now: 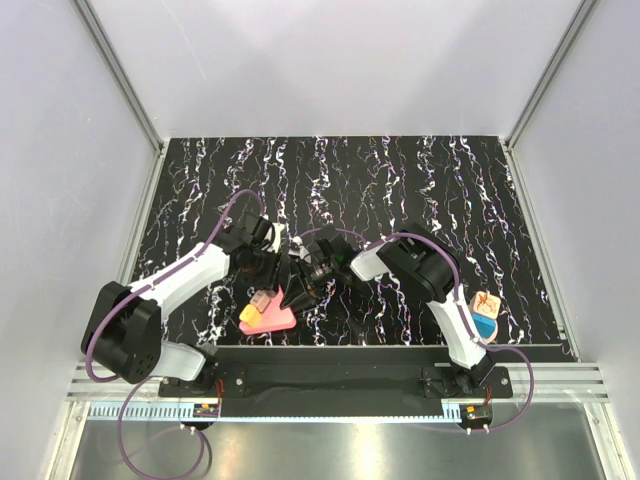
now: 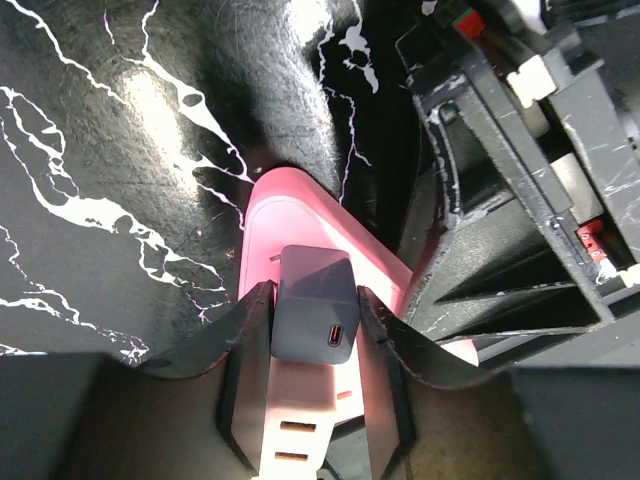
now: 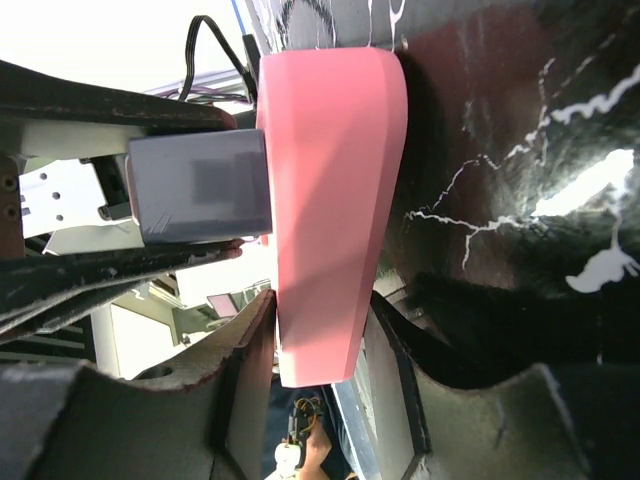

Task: Pull the plug off the socket

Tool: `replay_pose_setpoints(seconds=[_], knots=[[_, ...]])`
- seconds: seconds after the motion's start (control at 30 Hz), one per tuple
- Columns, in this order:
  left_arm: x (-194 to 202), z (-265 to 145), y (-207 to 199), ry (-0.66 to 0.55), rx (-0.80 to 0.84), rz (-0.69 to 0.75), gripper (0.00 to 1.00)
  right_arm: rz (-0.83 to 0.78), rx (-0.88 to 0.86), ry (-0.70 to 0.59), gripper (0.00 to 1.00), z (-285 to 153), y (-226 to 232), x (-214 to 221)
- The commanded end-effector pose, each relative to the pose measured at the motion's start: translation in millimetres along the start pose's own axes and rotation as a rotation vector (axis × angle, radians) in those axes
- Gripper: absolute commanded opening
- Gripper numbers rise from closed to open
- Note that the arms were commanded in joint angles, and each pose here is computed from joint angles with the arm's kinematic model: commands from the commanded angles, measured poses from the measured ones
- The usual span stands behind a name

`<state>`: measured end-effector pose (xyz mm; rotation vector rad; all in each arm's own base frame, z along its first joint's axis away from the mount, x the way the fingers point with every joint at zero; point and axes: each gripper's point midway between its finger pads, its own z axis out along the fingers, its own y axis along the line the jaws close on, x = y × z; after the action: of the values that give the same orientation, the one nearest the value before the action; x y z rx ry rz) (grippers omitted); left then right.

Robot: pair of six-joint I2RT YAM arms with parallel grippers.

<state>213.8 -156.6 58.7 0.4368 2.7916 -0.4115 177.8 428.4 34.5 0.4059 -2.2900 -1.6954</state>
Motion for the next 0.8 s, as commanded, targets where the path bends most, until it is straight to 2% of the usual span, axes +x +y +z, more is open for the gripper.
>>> replay_pose_setpoints(seconds=[0.0,0.1,0.13,0.27,0.3,0.47,0.63,0.67,0.73,0.77], knots=[[-6.1,-0.4,-6.9,-0.035,0.029,0.0,0.3,0.004,0.013,-0.018,0.47,0.4,-1.7,-2.0],[-6.2,-0.7,-7.1,-0.041,0.03,-0.001,0.2,0.003,0.026,-0.02,0.5,2.7,-1.0,-1.3],[-6.0,-0.4,-7.1,-0.041,0.03,-0.004,0.12,0.0,0.029,-0.02,0.51,3.9,0.2,-0.6],[-7.1,-1.3,-9.5,-0.053,0.038,-0.003,0.05,-0.005,0.057,-0.025,0.52,9.6,-0.7,-1.1],[-7.4,-1.9,-9.8,-0.058,0.039,-0.002,0.0,0.0,0.062,-0.028,0.52,10.6,-1.7,-1.8],[-10.9,-5.9,-13.0,-0.092,0.052,0.0,0.0,0.032,0.076,-0.038,0.44,15.3,-7.6,-3.8],[-12.3,-10.3,-13.5,-0.116,0.045,-0.002,0.0,0.073,0.097,-0.055,0.29,15.2,-12.0,-4.5],[-13.4,-11.6,-13.8,-0.124,0.045,-0.004,0.0,0.081,0.103,-0.054,0.21,15.7,-13.6,-3.6],[-15.5,-14.6,-13.9,-0.145,0.045,-0.004,0.0,0.099,0.113,-0.049,0.16,15.8,-16.0,-1.1],[-15.5,-15.0,-13.3,-0.151,0.042,-0.008,0.0,0.106,0.118,-0.053,0.09,15.8,-17.0,-1.5]])
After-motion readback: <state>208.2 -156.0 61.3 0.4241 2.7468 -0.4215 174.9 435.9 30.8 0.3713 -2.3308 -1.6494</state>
